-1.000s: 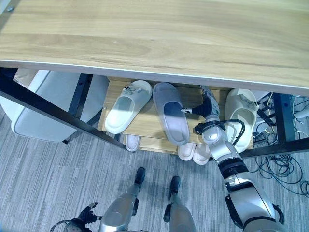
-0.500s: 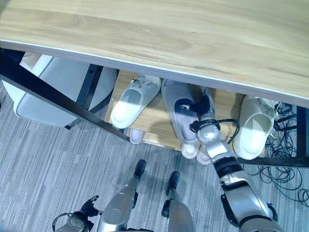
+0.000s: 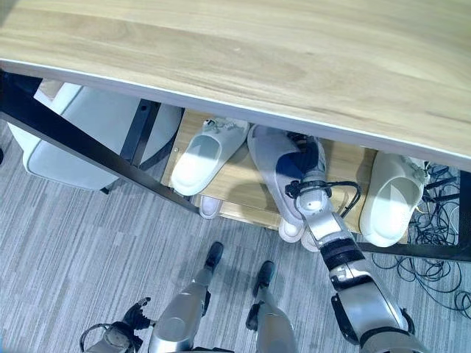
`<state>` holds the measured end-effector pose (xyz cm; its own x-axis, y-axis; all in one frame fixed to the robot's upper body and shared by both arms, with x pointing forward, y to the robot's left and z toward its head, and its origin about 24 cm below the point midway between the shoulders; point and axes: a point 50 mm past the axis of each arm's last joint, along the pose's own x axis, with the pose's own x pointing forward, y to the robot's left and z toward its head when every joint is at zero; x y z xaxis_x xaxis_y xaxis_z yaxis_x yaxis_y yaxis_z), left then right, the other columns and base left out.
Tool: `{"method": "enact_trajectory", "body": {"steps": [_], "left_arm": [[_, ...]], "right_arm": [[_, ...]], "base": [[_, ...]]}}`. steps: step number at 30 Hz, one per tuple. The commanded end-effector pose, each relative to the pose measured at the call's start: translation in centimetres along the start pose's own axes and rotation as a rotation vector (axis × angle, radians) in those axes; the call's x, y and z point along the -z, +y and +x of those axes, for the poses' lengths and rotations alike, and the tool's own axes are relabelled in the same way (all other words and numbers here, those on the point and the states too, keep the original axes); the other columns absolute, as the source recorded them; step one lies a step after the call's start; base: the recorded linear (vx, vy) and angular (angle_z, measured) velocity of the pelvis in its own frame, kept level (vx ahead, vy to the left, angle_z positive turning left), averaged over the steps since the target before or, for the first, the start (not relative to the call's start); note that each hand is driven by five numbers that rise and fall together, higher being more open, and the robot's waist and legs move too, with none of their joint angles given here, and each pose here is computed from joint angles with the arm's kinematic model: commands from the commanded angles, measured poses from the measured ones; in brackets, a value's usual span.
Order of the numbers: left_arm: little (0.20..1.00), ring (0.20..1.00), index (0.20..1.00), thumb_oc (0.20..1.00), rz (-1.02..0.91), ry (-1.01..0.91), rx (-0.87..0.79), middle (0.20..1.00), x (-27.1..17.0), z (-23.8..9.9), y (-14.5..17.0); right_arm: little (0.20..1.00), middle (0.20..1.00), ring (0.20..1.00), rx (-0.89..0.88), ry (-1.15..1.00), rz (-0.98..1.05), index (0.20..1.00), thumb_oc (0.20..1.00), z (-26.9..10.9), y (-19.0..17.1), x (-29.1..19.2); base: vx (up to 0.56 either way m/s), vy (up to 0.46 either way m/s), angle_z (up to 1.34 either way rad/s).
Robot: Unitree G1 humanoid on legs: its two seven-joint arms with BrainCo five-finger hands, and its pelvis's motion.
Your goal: Arrange the slippers neatly on the shoe rack.
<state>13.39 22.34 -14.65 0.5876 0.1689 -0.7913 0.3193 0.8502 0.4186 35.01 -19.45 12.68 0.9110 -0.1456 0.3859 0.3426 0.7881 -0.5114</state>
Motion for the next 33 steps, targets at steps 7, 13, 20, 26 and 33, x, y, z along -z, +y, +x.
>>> {"method": "enact_trajectory", "body": {"steps": [7,13,20,26,33], "left_arm": [[1.0,1.0,1.0,1.0,-0.103,-0.101,0.036,1.0,-4.6,0.7,-2.7],[1.0,1.0,1.0,1.0,-0.27,-0.051,-0.052,1.0,-3.3,0.8,-0.6],[1.0,1.0,1.0,1.0,-0.457,-0.101,-0.2,1.0,-4.2,1.1,3.0],[1.0,1.0,1.0,1.0,-0.496,-0.175,-0.275,1.0,-6.2,1.2,4.0],[1.0,1.0,1.0,1.0,-0.604,-0.18,-0.415,1.0,-6.7,1.2,6.0]], "right_arm": [[0.2,0.2,0.2,0.022,-0.196,-0.014,0.2,0.2,-6.0,-3.3,-1.3],[0.2,0.2,0.2,-0.404,-0.132,0.197,0.2,0.2,-13.7,0.1,-1.0],[0.2,0.2,0.2,-0.737,-0.108,0.125,0.2,0.2,-17.1,2.8,0.2],[0.2,0.2,0.2,-0.714,0.169,0.073,0.2,0.2,-19.2,4.8,5.4],[0.2,0.2,0.2,-0.448,0.213,0.137,0.2,0.2,-15.6,4.8,5.9]], "base": [[-0.01,0.015,-0.09],[-0.03,0.019,-0.23],[-0.06,0.019,-0.07],[-0.06,0.02,0.02],[-0.05,0.01,0.01]]}}
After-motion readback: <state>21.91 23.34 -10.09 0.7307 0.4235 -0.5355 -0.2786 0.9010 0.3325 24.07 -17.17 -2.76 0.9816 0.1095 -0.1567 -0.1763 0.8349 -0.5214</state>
